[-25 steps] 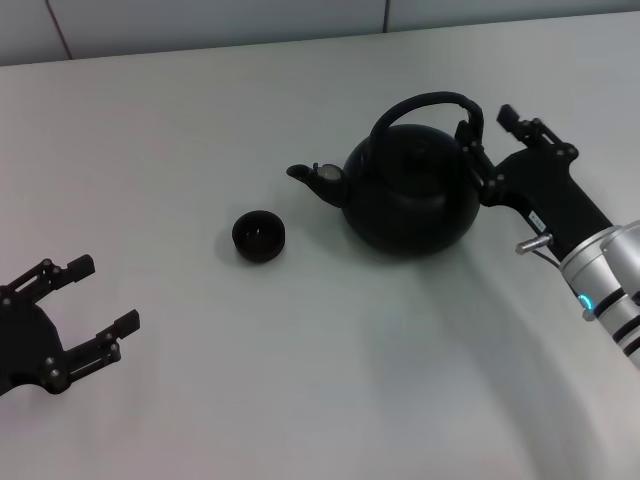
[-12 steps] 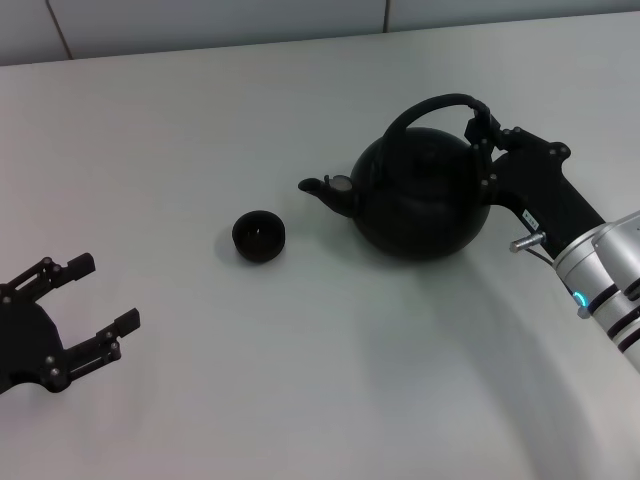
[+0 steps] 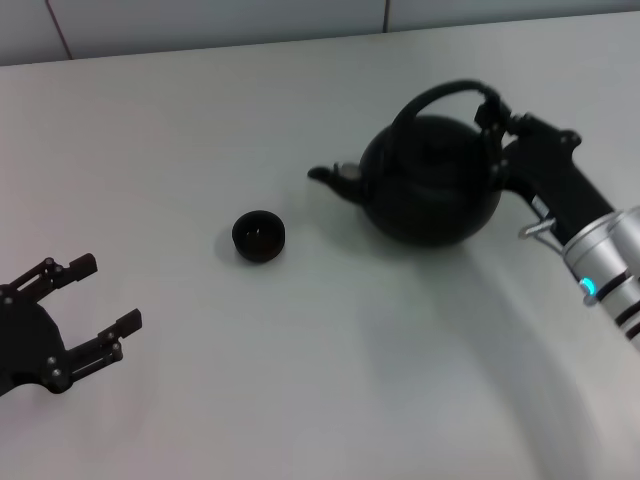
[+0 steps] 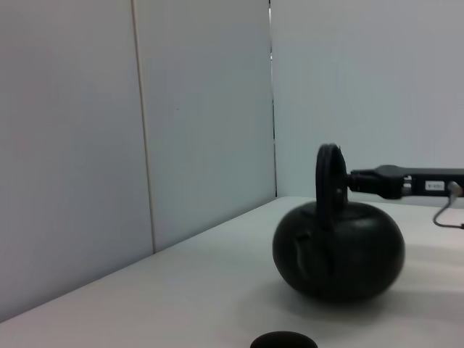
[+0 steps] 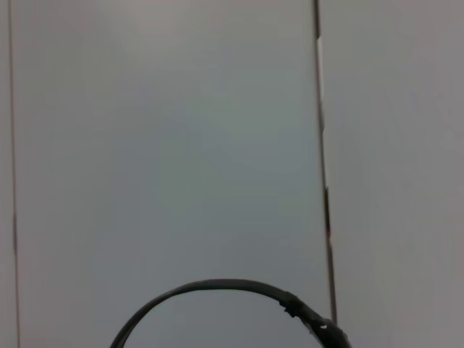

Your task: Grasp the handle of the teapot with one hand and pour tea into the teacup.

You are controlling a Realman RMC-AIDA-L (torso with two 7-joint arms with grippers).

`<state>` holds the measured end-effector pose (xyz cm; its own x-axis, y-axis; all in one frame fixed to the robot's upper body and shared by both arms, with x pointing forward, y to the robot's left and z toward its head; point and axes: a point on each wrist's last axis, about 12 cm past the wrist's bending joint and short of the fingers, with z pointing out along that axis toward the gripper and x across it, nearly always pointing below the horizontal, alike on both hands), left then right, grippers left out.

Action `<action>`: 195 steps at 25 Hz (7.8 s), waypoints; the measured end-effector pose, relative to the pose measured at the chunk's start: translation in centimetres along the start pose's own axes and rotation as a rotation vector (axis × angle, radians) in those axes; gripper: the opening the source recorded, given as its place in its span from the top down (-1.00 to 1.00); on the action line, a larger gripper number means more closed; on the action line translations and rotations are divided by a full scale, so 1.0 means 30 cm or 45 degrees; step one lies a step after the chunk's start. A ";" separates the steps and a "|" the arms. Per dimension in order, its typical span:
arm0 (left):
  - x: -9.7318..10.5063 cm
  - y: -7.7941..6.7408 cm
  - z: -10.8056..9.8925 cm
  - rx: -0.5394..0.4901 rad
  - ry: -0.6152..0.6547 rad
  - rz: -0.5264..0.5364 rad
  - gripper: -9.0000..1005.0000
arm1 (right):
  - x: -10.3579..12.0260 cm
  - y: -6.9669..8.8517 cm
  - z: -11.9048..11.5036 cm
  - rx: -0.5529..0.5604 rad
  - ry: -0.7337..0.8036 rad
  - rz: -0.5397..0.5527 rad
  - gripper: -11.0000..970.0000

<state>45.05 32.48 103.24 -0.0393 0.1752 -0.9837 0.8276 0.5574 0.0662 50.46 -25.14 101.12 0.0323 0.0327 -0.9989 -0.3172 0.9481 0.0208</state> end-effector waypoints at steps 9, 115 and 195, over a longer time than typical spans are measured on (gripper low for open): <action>0.000 -0.008 0.009 0.006 -0.011 0.003 -0.57 | -0.075 -0.048 0.131 -0.120 -0.041 0.043 0.79; -0.013 0.005 0.026 -0.027 -0.054 -0.002 -0.57 | -0.260 -0.019 0.408 -0.713 0.082 -0.580 0.80; -0.009 -0.007 0.028 -0.045 -0.081 -0.019 -0.57 | -0.049 -0.119 0.052 -0.233 0.085 0.003 0.00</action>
<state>45.35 31.63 103.35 -0.0148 0.1150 -0.9933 0.8067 0.5884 0.0561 53.03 -28.07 102.59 -0.0298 0.0077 -0.9995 -0.4843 0.8747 0.0211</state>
